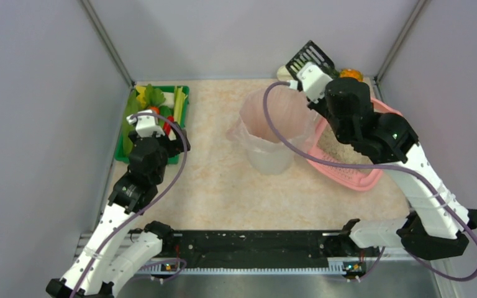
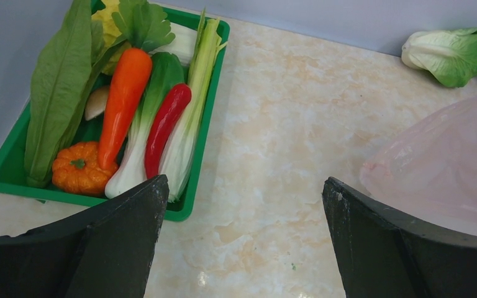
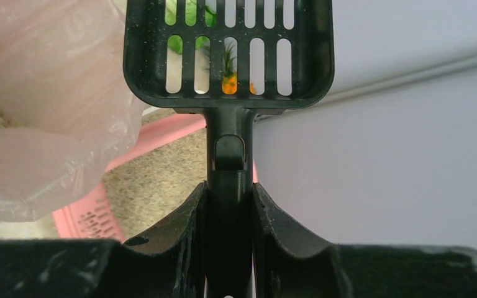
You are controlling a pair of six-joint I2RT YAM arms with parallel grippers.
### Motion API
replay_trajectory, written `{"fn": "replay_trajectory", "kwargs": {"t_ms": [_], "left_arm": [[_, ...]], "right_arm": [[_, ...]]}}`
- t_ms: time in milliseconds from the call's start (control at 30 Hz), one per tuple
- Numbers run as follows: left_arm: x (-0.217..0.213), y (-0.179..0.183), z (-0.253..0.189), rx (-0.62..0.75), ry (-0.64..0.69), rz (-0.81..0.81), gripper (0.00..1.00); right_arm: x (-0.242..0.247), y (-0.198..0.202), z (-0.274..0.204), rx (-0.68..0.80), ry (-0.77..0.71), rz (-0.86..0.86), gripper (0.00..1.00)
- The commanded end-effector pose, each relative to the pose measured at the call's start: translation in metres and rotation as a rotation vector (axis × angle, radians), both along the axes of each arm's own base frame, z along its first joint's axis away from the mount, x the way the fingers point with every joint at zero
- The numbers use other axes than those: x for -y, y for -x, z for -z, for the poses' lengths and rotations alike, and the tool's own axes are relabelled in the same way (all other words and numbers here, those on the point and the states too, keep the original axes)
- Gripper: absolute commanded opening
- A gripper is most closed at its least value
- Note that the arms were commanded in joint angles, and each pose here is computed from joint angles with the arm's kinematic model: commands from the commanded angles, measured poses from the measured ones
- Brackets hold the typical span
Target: Clean the litter box
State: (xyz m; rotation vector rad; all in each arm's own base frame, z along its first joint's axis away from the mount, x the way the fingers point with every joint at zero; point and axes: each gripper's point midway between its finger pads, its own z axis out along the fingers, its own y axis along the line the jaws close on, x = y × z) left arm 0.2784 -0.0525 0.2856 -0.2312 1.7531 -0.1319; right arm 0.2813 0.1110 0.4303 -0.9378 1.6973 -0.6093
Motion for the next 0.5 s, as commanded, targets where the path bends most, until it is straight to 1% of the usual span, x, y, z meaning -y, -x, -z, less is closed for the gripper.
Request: {"fn": "replay_trajectory", "kwargs": {"t_ms": [0,267,467], "left_arm": [[0.003,-0.002,-0.008,0.025,0.027,0.007,0.99],[0.005,-0.005,-0.009,0.023,0.022,0.016,0.99],[0.007,-0.005,-0.008,0.018,0.023,0.021,0.99]], "right_arm": [[0.019,0.008,-0.004,-0.014,-0.322,0.126,0.0],[0.056,0.012,0.015,-0.061,-0.556,0.325,0.0],[0.083,0.013,0.044,-0.156,-0.744,0.502,0.0]]}}
